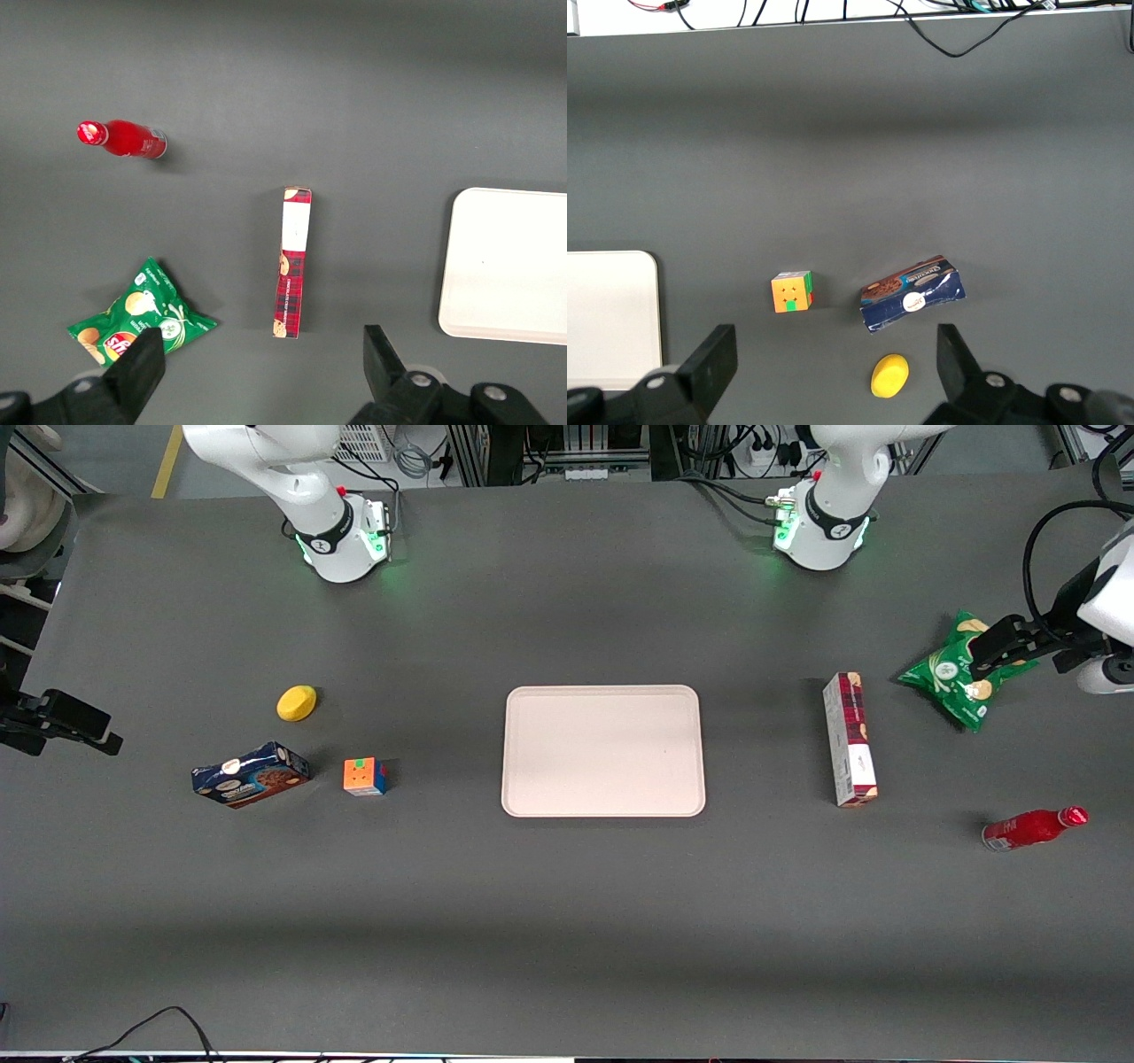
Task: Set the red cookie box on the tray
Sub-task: 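Move the left gripper over the upright red plaid cookie box, then lower the open left gripper around the cookie box and close it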
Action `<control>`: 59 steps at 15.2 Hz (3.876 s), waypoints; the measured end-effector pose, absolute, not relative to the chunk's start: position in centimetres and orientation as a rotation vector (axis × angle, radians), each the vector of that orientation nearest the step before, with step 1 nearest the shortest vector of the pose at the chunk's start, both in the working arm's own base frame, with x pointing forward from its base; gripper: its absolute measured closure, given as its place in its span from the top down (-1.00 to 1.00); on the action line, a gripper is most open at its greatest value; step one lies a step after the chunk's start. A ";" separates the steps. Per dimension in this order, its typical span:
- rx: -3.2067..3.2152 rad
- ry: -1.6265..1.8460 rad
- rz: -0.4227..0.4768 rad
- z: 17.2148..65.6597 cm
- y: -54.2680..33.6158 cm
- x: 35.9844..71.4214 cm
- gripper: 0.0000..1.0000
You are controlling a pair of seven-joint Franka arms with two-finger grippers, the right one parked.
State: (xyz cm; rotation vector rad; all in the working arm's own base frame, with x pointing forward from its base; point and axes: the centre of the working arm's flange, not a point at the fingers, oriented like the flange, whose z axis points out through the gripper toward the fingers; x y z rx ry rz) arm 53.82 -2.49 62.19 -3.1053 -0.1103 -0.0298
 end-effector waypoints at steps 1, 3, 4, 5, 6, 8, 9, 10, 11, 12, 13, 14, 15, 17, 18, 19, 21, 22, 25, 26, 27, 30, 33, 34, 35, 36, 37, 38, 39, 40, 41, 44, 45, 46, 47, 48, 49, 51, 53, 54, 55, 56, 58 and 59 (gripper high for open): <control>-3.105 -0.110 -0.030 62.2 -2.5 53.8 1.00; -3.106 -0.110 -0.030 62.2 -2.5 53.8 1.00; -3.106 -0.110 -0.030 62.2 -2.5 53.8 1.00; -3.106 -0.107 -0.031 62.2 -2.6 53.8 1.00; -3.107 -0.101 -0.032 62.2 -2.8 53.8 1.00; -3.117 -0.095 -0.028 62.1 -3.2 53.8 1.00; -3.123 -0.093 -0.022 61.9 -3.3 53.9 1.00; -3.125 -0.088 -0.009 61.5 -3.4 54.0 1.00; -3.127 -0.081 0.010 60.9 -3.7 54.2 1.00; -3.127 -0.072 0.040 60.0 -3.9 54.3 1.00; -3.126 -0.065 0.079 58.7 -4.2 54.5 1.00; -3.126 -0.060 0.112 57.0 -4.3 54.8 1.00; -3.127 -0.056 0.126 55.1 -4.4 55.1 1.00; -3.129 -0.055 0.128 50.5 -4.4 55.3 1.00; -3.130 -0.055 0.129 48.1 -4.4 55.2 1.00; -3.130 -0.055 0.130 45.8 -4.4 54.8 1.00; -3.132 -0.054 0.115 41.9 -4.3 53.9 1.00; -3.133 -0.054 0.097 40.1 -4.3 53.3 1.00; -3.140 -0.054 0.015 35.1 -4.2 51.4 1.00; -3.142 -0.054 -0.014 33.7 -4.1 50.7 1.00; -3.143 -0.053 -0.037 32.4 -4.1 49.9 1.00; -3.145 -0.052 -0.057 29.5 -3.9 48.0 1.00; -3.151 -0.051 -0.086 27.6 -3.9 47.3 1.00; -3.155 -0.051 -0.096 26.9 -3.9 47.2 1.00; -3.159 -0.052 -0.101 26.2 -4.0 47.2 1.00; -3.163 -0.052 -0.099 25.5 -4.0 47.1 1.00; -3.166 -0.051 -0.099 24.9 -4.0 47.0 1.00; -3.168 -0.051 -0.106 24.4 -4.0 47.0 1.00; -3.171 -0.052 -0.120 23.8 -4.0 46.8 1.00; -3.174 -0.054 -0.127 23.2 -4.0 46.5 1.00; -3.176 -0.055 -0.125 22.5 -4.0 46.2 1.00; -3.178 -0.052 -0.119 21.9 -3.9 46.0 0.96; -3.177 -0.047 -0.119 21.9 -3.9 46.0 0.96; -3.175 -0.041 -0.120 21.9 -3.9 46.0 0.95; -3.173 -0.041 -0.120 21.9 -3.8 46.0 0.80; -3.169 -0.043 -0.121 21.8 -3.5 46.0 0.52; -3.166 -0.040 -0.121 21.8 -3.2 46.0 0.30; -3.162 -0.034 -0.123 21.9 -2.5 46.1 -0.10; -3.159 -0.032 -0.125 21.9 -2.0 46.2 -0.48; -3.159 -0.029 -0.127 21.9 -2.0 46.2 -0.59; -3.159 -0.028 -0.127 21.9 -2.0 46.2 -0.60; -3.159 -0.028 -0.127 21.9 -2.0 46.2 -0.61; -3.159 -0.028 -0.135 22.1 -2.0 46.4 -0.67; -3.159 -0.029 -0.136 22.3 -2.0 46.7 -0.67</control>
